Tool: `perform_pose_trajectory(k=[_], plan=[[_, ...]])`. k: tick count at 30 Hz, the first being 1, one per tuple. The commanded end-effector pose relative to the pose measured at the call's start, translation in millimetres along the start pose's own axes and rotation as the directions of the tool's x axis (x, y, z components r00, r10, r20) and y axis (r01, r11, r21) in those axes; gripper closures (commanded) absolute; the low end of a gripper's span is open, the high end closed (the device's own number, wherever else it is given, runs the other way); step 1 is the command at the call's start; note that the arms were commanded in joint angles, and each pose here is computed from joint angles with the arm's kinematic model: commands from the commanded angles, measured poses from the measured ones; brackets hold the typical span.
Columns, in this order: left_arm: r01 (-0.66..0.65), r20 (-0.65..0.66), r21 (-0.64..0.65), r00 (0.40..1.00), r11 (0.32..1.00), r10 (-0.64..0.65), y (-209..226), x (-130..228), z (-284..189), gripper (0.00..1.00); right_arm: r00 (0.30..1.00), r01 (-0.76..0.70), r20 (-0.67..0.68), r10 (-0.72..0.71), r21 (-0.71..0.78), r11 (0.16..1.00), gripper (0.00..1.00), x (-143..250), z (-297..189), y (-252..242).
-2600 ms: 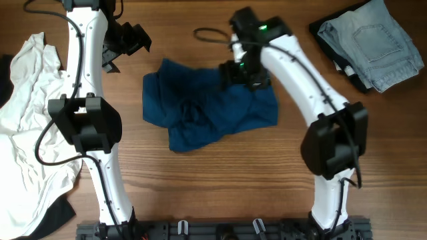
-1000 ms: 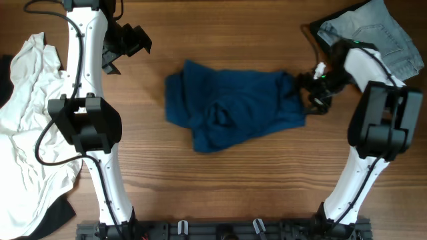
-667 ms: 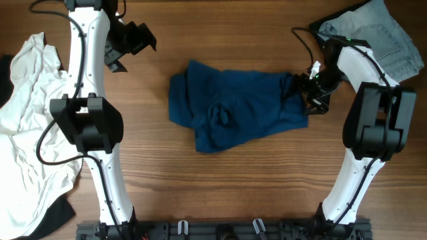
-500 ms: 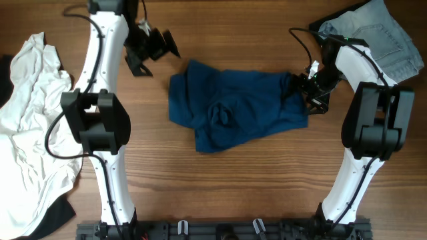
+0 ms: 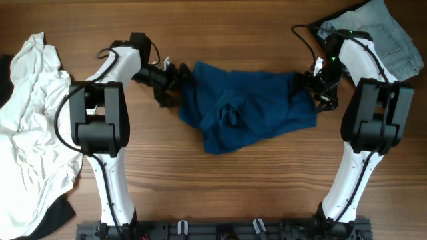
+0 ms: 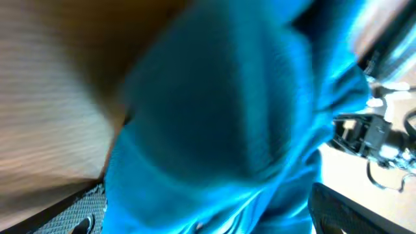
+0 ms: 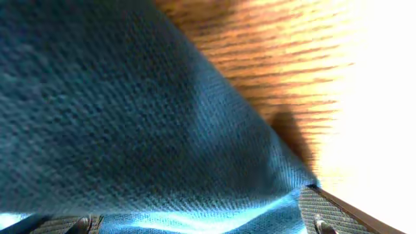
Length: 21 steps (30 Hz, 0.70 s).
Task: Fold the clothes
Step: 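Grasp the shirt's top edge with both grippers and lift it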
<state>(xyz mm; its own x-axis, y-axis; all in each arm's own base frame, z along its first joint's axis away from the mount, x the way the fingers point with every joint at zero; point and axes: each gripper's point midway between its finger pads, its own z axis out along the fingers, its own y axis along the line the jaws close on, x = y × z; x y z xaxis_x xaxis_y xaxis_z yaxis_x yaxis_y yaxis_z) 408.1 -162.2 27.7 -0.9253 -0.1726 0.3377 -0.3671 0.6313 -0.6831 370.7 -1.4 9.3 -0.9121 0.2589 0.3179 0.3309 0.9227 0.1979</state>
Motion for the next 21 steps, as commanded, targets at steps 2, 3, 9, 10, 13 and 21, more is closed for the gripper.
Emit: perform_pose_trajectory(k=[2,3,9,10,13,21], plan=[[-0.124,-0.018,0.055,0.992,0.991,0.125,-15,3,22,0.00,0.999,0.045,-0.011,-0.044,0.012,0.999,0.03,-5,2,-4],[-0.136,-0.019,0.064,0.990,0.989,0.138,-18,3,24,0.02,0.998,0.058,-0.010,-0.058,0.011,0.998,0.04,-6,1,-4],[-0.223,-0.027,0.107,0.973,0.969,0.227,-37,9,37,0.41,0.996,0.086,0.007,-0.086,0.010,0.996,0.04,-9,-13,0],[-0.240,-0.026,0.114,0.969,0.964,0.245,-41,10,40,0.51,0.995,0.094,0.015,-0.095,0.010,0.995,0.05,-10,-16,1],[-0.277,-0.017,0.126,0.959,0.953,0.281,-48,10,46,0.96,0.994,0.103,0.042,-0.104,0.009,0.995,0.07,-15,-30,6],[-0.202,0.075,0.146,0.978,0.968,0.193,-37,-15,0,0.96,0.992,0.111,0.054,-0.112,0.009,0.994,0.32,-16,-40,10]])
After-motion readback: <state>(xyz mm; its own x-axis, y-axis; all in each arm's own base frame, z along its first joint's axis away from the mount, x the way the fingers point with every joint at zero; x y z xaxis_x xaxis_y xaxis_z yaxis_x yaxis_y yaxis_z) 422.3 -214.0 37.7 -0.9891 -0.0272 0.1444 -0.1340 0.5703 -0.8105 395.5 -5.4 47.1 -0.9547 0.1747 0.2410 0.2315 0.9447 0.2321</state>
